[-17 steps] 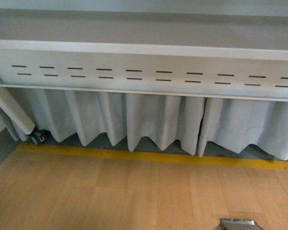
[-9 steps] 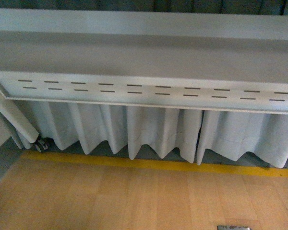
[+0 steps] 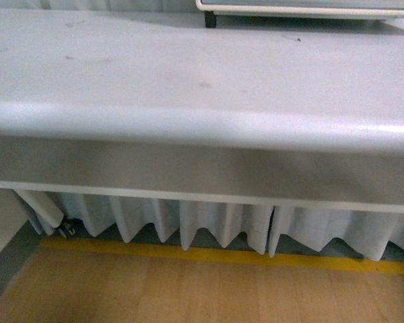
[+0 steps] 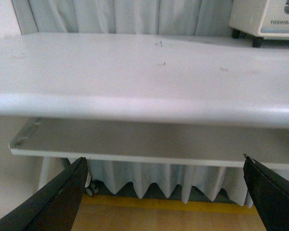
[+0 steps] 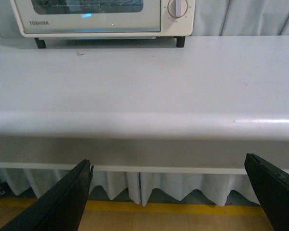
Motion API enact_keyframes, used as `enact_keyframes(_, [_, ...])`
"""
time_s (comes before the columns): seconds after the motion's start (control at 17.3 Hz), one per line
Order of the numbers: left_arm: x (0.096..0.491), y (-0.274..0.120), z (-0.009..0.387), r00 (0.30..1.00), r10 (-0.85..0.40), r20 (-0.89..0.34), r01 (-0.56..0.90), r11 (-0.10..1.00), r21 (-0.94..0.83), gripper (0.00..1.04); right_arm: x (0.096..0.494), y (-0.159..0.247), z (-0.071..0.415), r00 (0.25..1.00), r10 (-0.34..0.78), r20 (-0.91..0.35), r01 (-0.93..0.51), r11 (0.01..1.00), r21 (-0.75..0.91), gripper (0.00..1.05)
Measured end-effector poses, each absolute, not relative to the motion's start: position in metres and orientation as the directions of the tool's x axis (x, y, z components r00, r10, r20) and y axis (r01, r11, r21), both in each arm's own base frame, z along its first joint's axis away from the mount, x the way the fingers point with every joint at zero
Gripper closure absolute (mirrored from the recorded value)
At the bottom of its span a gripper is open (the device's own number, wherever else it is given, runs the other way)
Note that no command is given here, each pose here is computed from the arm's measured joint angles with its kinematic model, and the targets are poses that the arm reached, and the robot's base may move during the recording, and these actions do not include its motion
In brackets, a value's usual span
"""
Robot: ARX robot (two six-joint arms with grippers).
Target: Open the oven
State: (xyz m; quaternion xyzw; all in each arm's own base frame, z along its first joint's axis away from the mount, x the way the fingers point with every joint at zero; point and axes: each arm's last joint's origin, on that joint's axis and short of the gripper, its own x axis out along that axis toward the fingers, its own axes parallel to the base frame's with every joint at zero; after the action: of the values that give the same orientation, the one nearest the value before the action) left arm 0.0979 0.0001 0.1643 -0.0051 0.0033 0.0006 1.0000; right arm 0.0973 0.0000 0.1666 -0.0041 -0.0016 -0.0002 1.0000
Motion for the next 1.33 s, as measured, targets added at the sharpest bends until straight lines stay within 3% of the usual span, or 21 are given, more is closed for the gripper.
enact_keyframes(1.33, [0.0979, 0.0001, 0.1643, 1.000, 0.000, -0.007, 0.000, 1.000, -0.010, 0.07, 0.0973, 0.0000, 0.1666, 1.000, 0.000, 0.003, 0.000, 1.000, -0.008, 0.06])
